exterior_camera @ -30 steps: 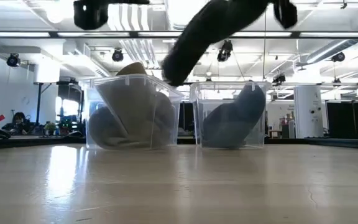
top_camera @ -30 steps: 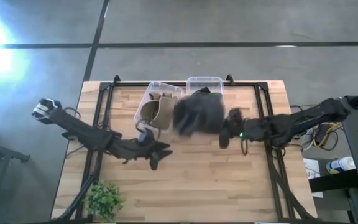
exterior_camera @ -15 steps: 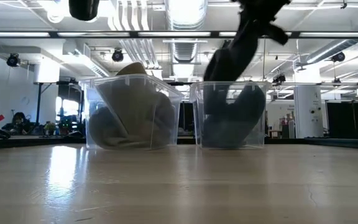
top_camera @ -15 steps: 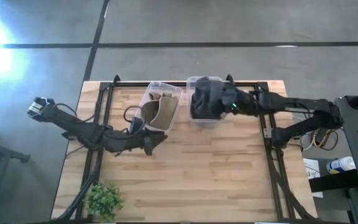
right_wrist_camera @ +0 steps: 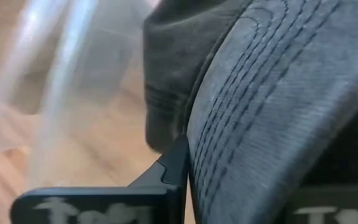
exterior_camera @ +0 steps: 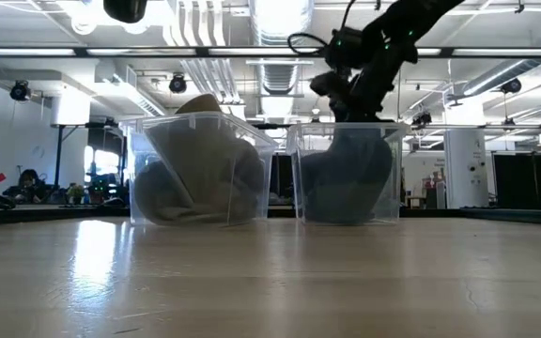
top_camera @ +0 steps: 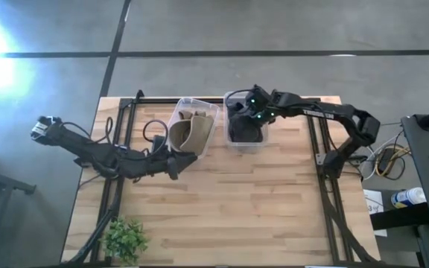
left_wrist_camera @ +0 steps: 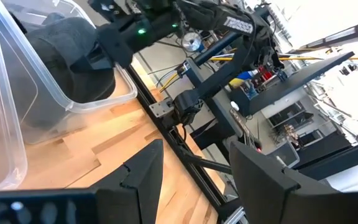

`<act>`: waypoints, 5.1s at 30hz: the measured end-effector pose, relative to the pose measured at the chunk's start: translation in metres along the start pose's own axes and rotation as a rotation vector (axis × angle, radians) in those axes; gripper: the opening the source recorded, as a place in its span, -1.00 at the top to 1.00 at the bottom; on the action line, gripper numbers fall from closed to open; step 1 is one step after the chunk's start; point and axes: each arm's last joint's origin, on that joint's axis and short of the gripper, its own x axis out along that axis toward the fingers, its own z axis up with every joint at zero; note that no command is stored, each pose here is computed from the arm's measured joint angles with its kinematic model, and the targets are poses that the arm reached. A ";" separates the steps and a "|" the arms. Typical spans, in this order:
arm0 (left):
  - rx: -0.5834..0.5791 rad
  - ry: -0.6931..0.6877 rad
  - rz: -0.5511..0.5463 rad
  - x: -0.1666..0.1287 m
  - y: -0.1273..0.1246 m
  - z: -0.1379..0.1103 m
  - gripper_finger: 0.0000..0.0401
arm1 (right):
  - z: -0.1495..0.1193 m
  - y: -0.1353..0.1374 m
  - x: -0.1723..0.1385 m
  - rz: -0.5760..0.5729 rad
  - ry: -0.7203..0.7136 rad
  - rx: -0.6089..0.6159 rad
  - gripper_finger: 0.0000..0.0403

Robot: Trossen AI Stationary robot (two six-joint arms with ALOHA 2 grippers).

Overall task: Pick & Place hat
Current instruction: Put the black cap into the right transparent bin, then return to Home Position

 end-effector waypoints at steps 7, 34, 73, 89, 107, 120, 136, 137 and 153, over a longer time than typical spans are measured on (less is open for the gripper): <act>-0.001 0.000 0.000 0.000 0.000 0.000 0.11 | 0.004 -0.001 0.007 -0.036 -0.011 -0.043 0.64; 0.397 0.216 -0.259 -0.013 0.025 0.067 0.11 | -0.101 -0.001 -0.219 0.254 -0.514 -0.537 0.06; 0.401 -0.065 -0.534 -0.077 0.173 -0.004 0.11 | -0.201 -0.119 -0.130 0.596 -0.515 -0.628 0.09; 0.404 0.054 -0.432 -0.071 0.197 -0.023 0.11 | -0.209 -0.136 -0.071 0.488 -0.360 -0.597 0.09; 0.648 0.030 -0.415 -0.079 0.205 -0.025 0.11 | -0.215 -0.147 -0.045 0.399 -0.274 -0.583 0.09; 0.772 0.053 -0.368 -0.078 0.210 -0.029 0.11 | -0.215 -0.147 -0.045 0.400 -0.272 -0.581 0.09; 0.712 0.062 -0.367 -0.078 0.210 -0.029 0.11 | -0.215 -0.147 -0.045 0.400 -0.272 -0.581 0.09; 0.712 0.062 -0.367 -0.078 0.210 -0.029 0.11 | -0.215 -0.147 -0.045 0.400 -0.273 -0.581 0.09; 0.712 0.061 -0.369 -0.078 0.210 -0.029 0.11 | -0.212 -0.134 -0.049 0.525 -0.434 -0.646 0.09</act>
